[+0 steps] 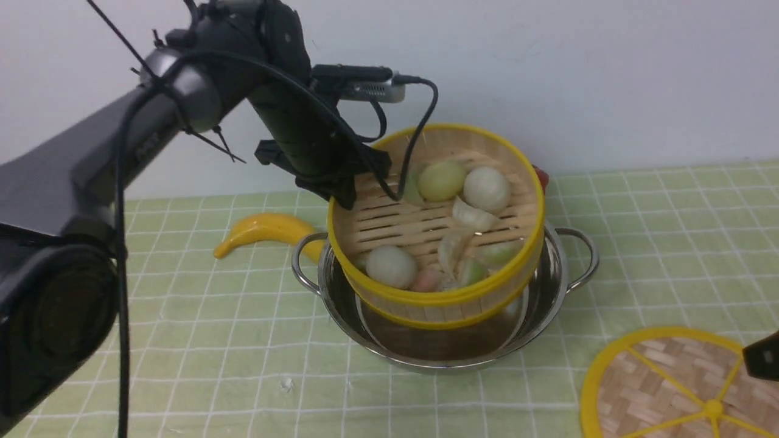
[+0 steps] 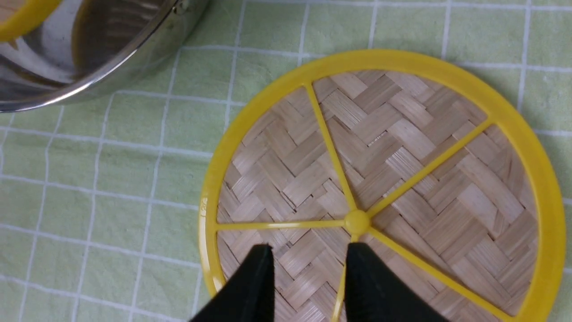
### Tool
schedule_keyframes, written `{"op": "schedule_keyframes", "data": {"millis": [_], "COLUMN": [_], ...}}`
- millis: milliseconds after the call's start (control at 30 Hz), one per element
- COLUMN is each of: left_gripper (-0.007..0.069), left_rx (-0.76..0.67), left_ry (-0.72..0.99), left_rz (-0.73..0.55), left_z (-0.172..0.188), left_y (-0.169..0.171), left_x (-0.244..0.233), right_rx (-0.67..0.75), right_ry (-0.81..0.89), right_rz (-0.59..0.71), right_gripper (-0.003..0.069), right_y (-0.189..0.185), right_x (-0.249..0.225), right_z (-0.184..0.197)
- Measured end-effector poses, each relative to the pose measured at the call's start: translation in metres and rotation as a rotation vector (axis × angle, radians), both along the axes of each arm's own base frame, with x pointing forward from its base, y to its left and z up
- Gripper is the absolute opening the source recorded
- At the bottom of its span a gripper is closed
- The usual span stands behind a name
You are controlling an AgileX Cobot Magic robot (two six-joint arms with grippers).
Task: Place the steamer in the pot on the green tablecloth, and put the lid on the steamer.
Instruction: 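Place the bamboo steamer basket with dumplings into the steel pot with the left gripper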
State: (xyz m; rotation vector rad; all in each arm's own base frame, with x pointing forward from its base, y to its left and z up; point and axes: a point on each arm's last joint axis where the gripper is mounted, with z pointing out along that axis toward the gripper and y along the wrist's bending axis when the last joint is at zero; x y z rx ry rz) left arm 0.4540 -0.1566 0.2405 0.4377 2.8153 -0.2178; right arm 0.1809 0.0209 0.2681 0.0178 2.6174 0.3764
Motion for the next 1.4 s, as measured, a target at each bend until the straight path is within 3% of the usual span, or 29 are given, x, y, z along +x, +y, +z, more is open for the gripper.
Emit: {"op": "schedule_keyframes", "data": {"millis": [367,567,767,933,1033,1133,1400], "left_gripper": [0.0029,0.0029,0.0110,0.0230,0.0348,0.0401,0.0426], "left_rx": [0.063,0.052,0.043,0.064,0.077,0.059,-0.007], "left_ry": [0.076,0.077,0.083,0.033,-0.095,-0.165,-0.354], "left_rz": [-0.019,-0.029,-0.048,-0.056,-0.049,-0.031,-0.006], "left_z": [-0.060,-0.064,-0.060,-0.038,-0.001,0.029,0.128], "left_y": [-0.002,-0.004,-0.006,-0.004,-0.002,-0.001,0.012], "left_x": [0.014,0.015,0.015,0.020,0.028,0.025,-0.013], "right_rx": [0.000,0.003,0.004,0.004,0.007,0.026,0.076], "right_ry": [0.001,0.001,0.004,0.008,0.008,-0.004,-0.037], "right_rz": [0.000,0.000,0.001,0.002,0.002,-0.008,-0.033], "right_gripper": [0.0244,0.0244,0.0244,0.0244,0.0244,0.0244,0.0244], "right_y": [0.000,0.000,0.000,0.000,0.001,0.002,0.004], "right_x": [0.000,0.000,0.000,-0.001,-0.001,0.001,0.004], "right_z": [0.000,0.000,0.000,0.000,0.000,0.001,0.004]}}
